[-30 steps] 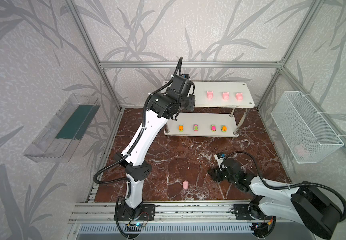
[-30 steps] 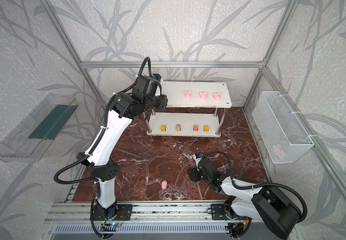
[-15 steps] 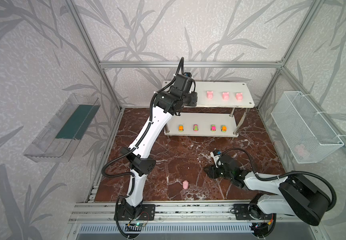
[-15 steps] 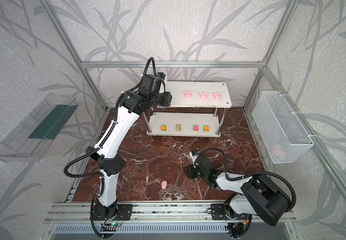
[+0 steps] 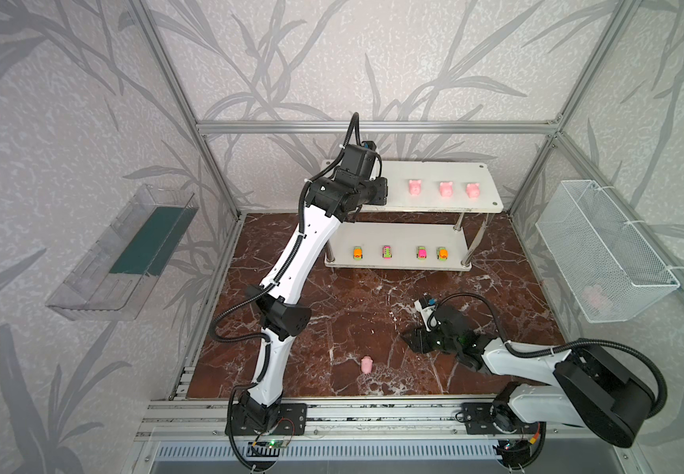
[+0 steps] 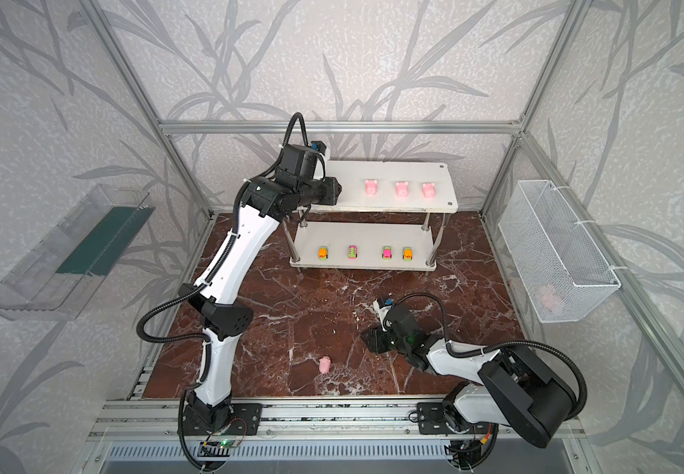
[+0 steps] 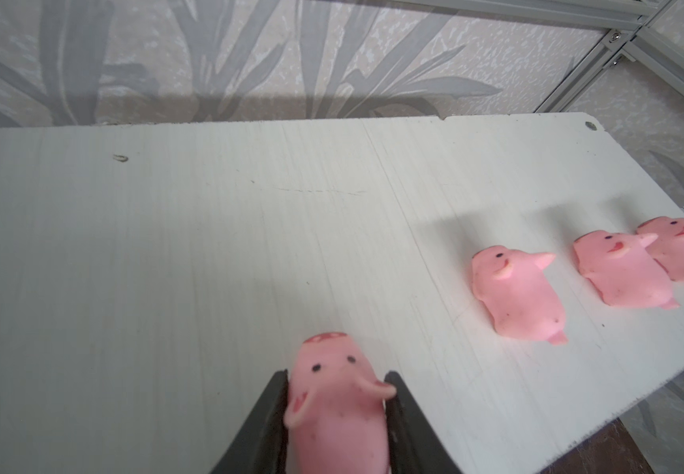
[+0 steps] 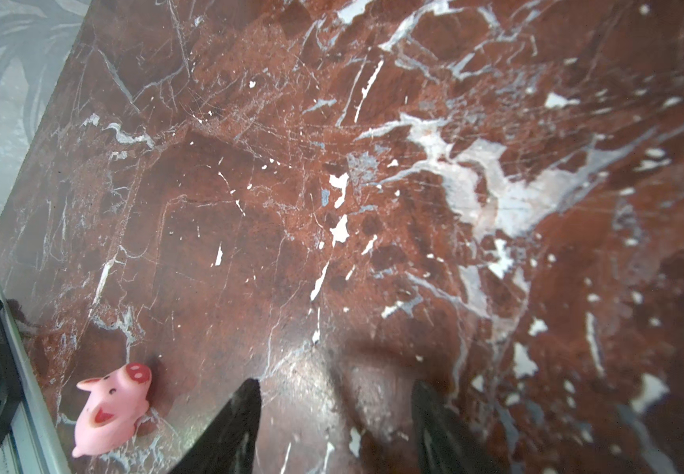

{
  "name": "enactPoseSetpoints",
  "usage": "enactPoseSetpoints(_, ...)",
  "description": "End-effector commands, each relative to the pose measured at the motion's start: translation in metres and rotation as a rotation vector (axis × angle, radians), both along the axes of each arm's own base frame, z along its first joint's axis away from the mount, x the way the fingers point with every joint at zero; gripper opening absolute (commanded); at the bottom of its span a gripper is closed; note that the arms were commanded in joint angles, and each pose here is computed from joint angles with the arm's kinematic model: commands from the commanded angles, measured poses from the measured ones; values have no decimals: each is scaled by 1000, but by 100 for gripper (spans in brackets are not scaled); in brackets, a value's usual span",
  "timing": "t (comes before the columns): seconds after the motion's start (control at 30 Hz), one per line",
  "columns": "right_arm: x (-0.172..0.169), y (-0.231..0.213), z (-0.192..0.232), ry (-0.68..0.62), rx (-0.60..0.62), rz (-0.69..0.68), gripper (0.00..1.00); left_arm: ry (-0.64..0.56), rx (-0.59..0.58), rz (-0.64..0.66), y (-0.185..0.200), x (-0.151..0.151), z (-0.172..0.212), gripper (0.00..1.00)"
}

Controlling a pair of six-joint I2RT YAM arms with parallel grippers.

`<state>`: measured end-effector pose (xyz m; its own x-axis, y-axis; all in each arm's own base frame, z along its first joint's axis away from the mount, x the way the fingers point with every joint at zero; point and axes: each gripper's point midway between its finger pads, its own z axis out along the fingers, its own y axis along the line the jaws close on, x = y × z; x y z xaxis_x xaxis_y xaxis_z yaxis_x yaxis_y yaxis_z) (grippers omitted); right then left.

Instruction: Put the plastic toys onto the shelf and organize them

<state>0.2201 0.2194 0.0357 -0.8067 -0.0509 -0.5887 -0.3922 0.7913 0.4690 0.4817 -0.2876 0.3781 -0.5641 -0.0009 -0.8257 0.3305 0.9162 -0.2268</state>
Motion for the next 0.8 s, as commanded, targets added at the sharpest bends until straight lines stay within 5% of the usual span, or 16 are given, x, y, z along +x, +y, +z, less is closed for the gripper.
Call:
enactPoseSetpoints(0.0,-4,-13,7,-12,-58,-7,60,-9,-4,-27,-4,2,2,39)
enactPoseSetpoints(0.77,1,-21,34,-91,-62,-43,60,-2,-50,16,-12,15,-10,36)
